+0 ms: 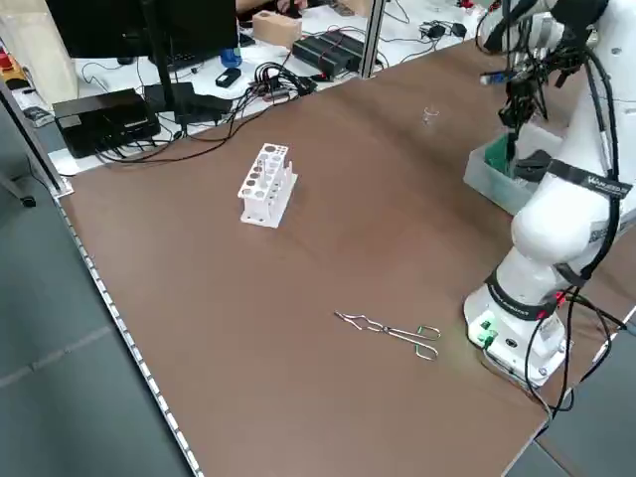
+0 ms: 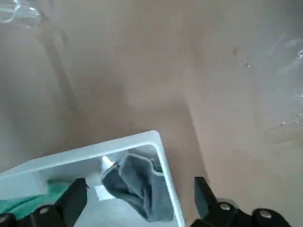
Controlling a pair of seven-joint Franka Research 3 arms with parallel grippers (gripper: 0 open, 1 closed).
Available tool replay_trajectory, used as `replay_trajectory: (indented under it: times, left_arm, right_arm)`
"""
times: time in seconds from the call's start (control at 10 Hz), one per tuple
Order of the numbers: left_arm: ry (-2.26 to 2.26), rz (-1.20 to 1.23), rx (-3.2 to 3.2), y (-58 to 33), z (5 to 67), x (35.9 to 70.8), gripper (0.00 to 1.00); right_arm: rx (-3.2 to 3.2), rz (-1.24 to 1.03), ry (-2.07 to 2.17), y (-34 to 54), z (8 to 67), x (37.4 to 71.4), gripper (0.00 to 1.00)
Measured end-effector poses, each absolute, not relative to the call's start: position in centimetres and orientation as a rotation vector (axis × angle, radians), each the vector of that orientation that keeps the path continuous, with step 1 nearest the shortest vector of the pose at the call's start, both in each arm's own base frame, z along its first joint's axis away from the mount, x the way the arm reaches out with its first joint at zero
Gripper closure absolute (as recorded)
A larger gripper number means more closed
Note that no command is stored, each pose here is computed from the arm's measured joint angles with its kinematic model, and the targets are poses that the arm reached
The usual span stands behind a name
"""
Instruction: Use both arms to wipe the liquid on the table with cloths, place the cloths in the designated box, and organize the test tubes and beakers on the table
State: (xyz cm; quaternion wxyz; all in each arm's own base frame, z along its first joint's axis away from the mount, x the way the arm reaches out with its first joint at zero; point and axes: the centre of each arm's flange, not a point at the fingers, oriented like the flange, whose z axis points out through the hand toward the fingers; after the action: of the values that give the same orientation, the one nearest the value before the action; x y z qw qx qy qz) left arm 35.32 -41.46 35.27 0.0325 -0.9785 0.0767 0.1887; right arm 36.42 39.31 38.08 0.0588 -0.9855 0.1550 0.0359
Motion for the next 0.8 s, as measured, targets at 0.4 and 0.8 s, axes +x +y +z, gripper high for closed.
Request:
replay_trajectory:
  times: [0.4, 0.8]
  left_arm:
    - [0.209, 0.613, -3.018, -29.1, 41.6, 42.8, 0.99]
    - [0.116, 0.828, -2.996, -14.9, 38.5, 44.6, 0.99]
  right_arm:
    - [-2.907, 0.070, 0.600, 43.7, 37.3, 33.2, 0.00]
    - [-2.919, 0.144, 0.779, 49.8, 30.3, 25.4, 0.00]
